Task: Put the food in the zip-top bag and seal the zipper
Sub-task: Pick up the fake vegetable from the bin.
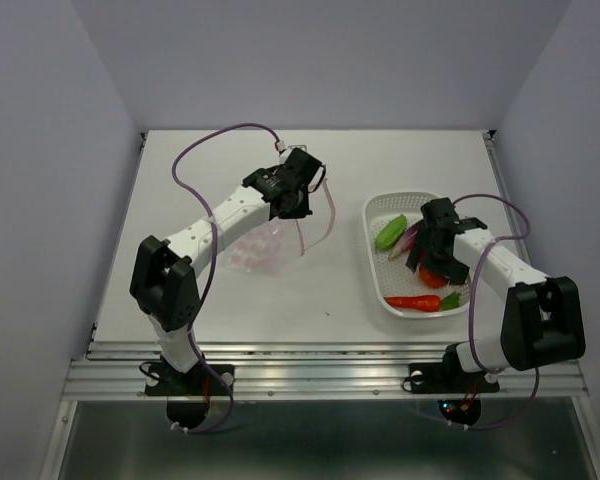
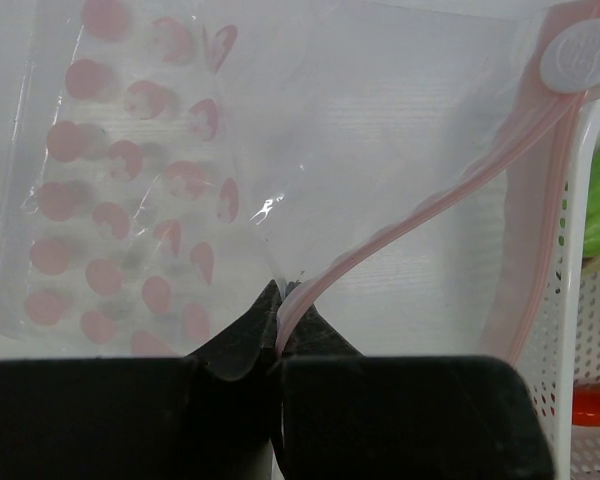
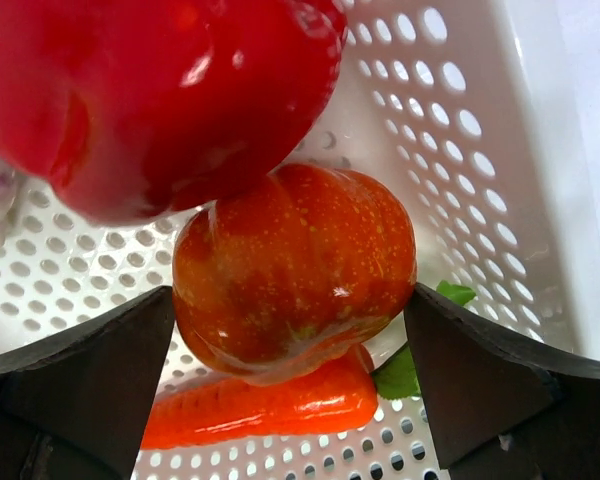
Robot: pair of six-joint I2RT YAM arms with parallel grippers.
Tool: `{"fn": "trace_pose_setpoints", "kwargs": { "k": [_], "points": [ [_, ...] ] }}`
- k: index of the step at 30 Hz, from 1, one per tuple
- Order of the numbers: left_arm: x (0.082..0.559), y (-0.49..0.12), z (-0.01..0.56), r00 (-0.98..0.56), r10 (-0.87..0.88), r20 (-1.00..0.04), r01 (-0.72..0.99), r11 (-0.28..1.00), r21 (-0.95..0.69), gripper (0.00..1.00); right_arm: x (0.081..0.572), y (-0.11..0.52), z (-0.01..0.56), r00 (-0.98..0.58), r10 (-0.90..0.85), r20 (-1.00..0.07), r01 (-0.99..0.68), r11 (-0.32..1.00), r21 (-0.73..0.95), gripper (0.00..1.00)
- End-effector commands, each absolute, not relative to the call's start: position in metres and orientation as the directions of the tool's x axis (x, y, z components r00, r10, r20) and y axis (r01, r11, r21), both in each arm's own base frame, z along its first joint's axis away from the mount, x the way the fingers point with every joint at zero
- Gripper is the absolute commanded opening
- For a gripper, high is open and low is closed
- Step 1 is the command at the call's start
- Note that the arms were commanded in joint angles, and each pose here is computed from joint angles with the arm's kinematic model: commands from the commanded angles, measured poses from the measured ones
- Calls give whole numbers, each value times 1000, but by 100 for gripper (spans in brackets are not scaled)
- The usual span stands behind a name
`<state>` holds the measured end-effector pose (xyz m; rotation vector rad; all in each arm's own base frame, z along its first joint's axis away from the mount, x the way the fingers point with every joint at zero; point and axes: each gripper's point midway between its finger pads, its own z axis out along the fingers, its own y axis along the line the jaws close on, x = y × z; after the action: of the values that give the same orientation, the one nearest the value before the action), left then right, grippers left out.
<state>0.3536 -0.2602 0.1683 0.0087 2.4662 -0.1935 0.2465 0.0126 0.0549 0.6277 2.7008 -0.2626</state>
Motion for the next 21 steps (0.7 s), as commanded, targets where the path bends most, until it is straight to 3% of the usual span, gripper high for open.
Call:
{"fn": "trace_pose_setpoints", "kwargs": {
  "k": [1, 17, 19, 20, 21],
  "points": [
    [354, -259, 183, -762, -43, -647, 74, 985, -154, 0, 258, 10, 53, -812, 411, -414, 482, 872, -80, 100],
    [352, -261, 184, -762, -47, -646, 78, 983, -164, 0, 263, -3, 50, -788, 424, -447, 524, 843, -124, 98],
    [352, -261, 185, -762, -47, -646, 80, 983, -167, 0, 263, -3, 51, -786, 426, -449, 525, 843, -120, 91],
    [353, -261, 185, -761, -49, -647, 79, 983, -167, 0, 263, -2, 52, -784, 428, -451, 526, 843, -114, 79],
    [353, -261, 186, -760, -50, -648, 80, 982, -170, 0, 263, -2, 53, -779, 432, -454, 530, 841, -108, 73]
  ]
}}
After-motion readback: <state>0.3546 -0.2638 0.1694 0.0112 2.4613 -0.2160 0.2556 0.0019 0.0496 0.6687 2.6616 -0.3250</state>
